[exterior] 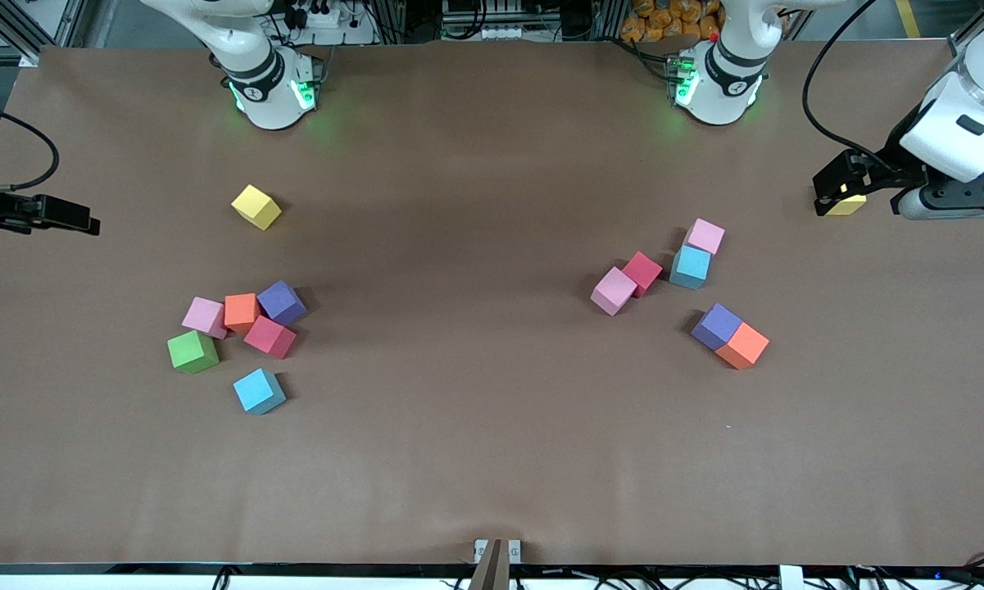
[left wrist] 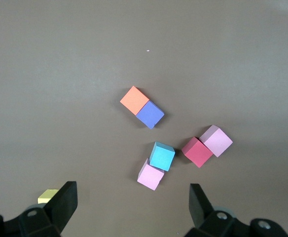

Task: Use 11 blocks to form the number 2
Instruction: 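Reach the left gripper to the pink cube while the right gripper reaches blue, then grasp the pink cube with the left gripper while the right gripper grasps blue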

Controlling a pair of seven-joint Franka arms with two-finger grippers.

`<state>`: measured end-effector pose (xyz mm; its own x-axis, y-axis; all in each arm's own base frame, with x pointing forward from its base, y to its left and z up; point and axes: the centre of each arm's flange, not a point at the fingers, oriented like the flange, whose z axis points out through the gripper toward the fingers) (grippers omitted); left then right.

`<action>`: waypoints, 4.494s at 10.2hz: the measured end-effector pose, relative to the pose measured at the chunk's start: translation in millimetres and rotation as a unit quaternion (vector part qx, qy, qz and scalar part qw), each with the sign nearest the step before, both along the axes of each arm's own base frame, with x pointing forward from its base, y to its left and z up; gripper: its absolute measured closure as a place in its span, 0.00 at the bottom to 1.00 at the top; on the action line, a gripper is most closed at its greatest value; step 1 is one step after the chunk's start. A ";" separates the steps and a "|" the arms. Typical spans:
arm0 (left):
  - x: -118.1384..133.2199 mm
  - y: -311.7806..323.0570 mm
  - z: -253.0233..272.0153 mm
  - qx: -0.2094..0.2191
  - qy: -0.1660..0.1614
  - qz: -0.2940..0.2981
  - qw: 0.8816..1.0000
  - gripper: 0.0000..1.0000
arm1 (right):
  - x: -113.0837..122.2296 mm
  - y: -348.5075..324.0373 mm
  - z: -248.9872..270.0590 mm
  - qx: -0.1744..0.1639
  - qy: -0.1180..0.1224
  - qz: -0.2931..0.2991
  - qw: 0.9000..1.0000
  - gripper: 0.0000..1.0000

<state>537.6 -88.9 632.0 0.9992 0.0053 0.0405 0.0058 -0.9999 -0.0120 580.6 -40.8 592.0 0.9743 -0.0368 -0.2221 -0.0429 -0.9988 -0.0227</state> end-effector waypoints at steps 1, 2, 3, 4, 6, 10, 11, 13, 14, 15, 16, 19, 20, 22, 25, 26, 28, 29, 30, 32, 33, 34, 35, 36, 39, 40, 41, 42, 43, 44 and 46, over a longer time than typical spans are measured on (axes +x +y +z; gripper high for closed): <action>0.0 0.0 -0.1 0.000 0.000 0.000 1.000 0.00 | 0.0 0.0 0.0 0.000 0.000 0.000 1.000 0.00; 0.2 0.1 -0.4 0.000 0.000 0.000 1.000 0.00 | 0.0 0.2 0.0 0.000 0.000 0.000 1.000 0.00; 0.9 0.4 -1.8 0.000 0.002 0.000 1.000 0.00 | 0.1 0.4 -0.1 0.000 0.000 0.000 1.000 0.00; 3.4 0.3 -6.5 0.001 0.007 0.001 1.000 0.00 | 0.2 0.6 -0.5 0.000 0.001 0.001 1.000 0.00; 14.8 -11.2 -28.3 0.002 0.019 -0.014 1.000 0.00 | 0.7 2.9 -2.8 0.001 0.004 0.002 1.000 0.00; 44.0 -126.3 -140.7 0.002 0.036 -0.127 0.991 0.00 | 7.3 20.3 -35.5 0.012 0.022 0.015 1.000 0.00; 41.1 -155.6 -172.8 0.000 0.036 -0.150 0.988 0.00 | 9.3 23.2 -46.5 0.013 0.025 0.017 0.999 0.00; 26.9 -193.3 -240.5 -0.012 0.024 -0.183 0.983 0.00 | 16.1 28.7 -77.7 0.016 0.019 0.019 1.000 0.00; 16.1 -199.7 -269.2 -0.015 0.025 -0.192 0.981 0.00 | 18.8 37.6 -95.4 0.016 0.016 0.026 0.999 0.00; 4.3 -201.7 -290.6 -0.014 0.035 -0.201 0.979 0.00 | 19.5 51.3 -115.1 0.016 0.017 0.036 0.999 0.00; -3.0 -203.1 -301.1 -0.008 0.038 -0.214 0.976 0.00 | 18.0 62.2 -132.2 0.017 0.018 0.044 0.999 0.00; -15.9 -200.5 -327.4 0.012 0.033 -0.259 0.965 0.00 | 10.8 85.1 -188.6 0.035 0.029 0.052 0.998 0.00; -19.0 -200.6 -335.8 0.012 0.037 -0.266 0.963 0.00 | 12.0 95.5 -207.2 0.038 0.032 0.067 0.997 0.00; -23.2 -203.6 -350.6 0.011 0.045 -0.271 0.961 0.00 | 16.4 112.7 -239.9 0.051 0.022 0.125 0.991 0.00; -28.5 -208.1 -371.9 0.006 0.047 -0.276 0.960 0.00 | 6.4 111.3 -287.0 0.069 -0.004 0.192 0.979 0.00; -31.3 -207.2 -380.1 0.005 0.046 -0.277 0.960 0.00 | 1.4 110.5 -299.6 0.073 -0.014 0.205 0.976 0.00; -38.2 -205.3 -394.0 0.000 0.040 -0.278 0.960 0.00 | -10.7 108.8 -324.6 0.079 -0.034 0.222 0.971 0.00; -41.3 -204.9 -400.6 -0.002 0.038 -0.279 0.960 0.00 | -16.5 107.7 -335.5 0.083 -0.046 0.237 0.967 0.00; -43.2 -205.6 -405.9 -0.004 0.036 -0.280 0.959 0.00 | -20.9 106.4 -345.1 0.086 -0.058 0.253 0.962 0.00; -46.2 -211.8 -412.1 -0.008 0.030 -0.285 0.958 0.00 | -24.7 105.0 -362.4 0.091 -0.064 0.269 0.957 0.00; -48.3 -216.9 -413.7 -0.009 0.026 -0.290 0.957 0.00 | -25.3 104.8 -368.2 0.094 -0.064 0.273 0.955 0.00; -49.7 -220.2 -415.7 -0.011 0.024 -0.293 0.956 0.00 | -25.1 104.5 -371.4 0.095 -0.068 0.275 0.954 0.00; -50.0 -220.9 -418.3 -0.012 0.023 -0.293 0.956 0.01 | -26.2 103.7 -376.1 0.094 -0.074 0.276 0.954 0.00; -50.4 -220.7 -421.6 -0.012 0.024 -0.293 0.956 0.07 | -28.8 103.7 -381.9 0.091 -0.080 0.277 0.953 0.00; -51.5 -221.5 -426.3 -0.012 0.026 -0.294 0.955 0.22 | -34.0 109.8 -392.6 0.091 -0.082 0.282 0.951 0.00; -53.6 -226.7 -424.5 -0.013 0.023 -0.293 0.956 0.38 | -34.7 110.7 -393.9 0.096 -0.082 0.275 0.953 0.00; -59.5 -237.1 -423.4 -0.013 0.022 -0.285 0.958 0.40 | -36.0 112.8 -395.3 0.109 -0.084 0.255 0.957 0.00; -68.8 -250.9 -422.8 -0.015 0.021 -0.272 0.962 0.40 | -36.7 116.7 -395.5 0.123 -0.088 0.239 0.959 0.00; -79.1 -266.6 -420.1 -0.018 0.020 -0.248 0.968 0.40 | -37.9 121.5 -395.9 0.132 -0.089 0.229 0.960 0.00; -94.8 -288.5 -413.0 -0.027 0.021 -0.199 0.979 0.40 | -40.6 126.3 -397.9 0.143 -0.089 0.216 0.962 0.00; -144.2 -339.8 -393.4 -0.041 0.038 -0.087 0.995 0.40 | -48.4 132.1 -406.5 0.154 -0.080 0.201 0.964 0.00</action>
<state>393.4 -428.7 238.6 0.9853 -0.1683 -0.0283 -0.1657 -0.9832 0.0760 532.2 91.3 185.5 0.9187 0.3950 -0.0077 0.3753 -0.8785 -0.2956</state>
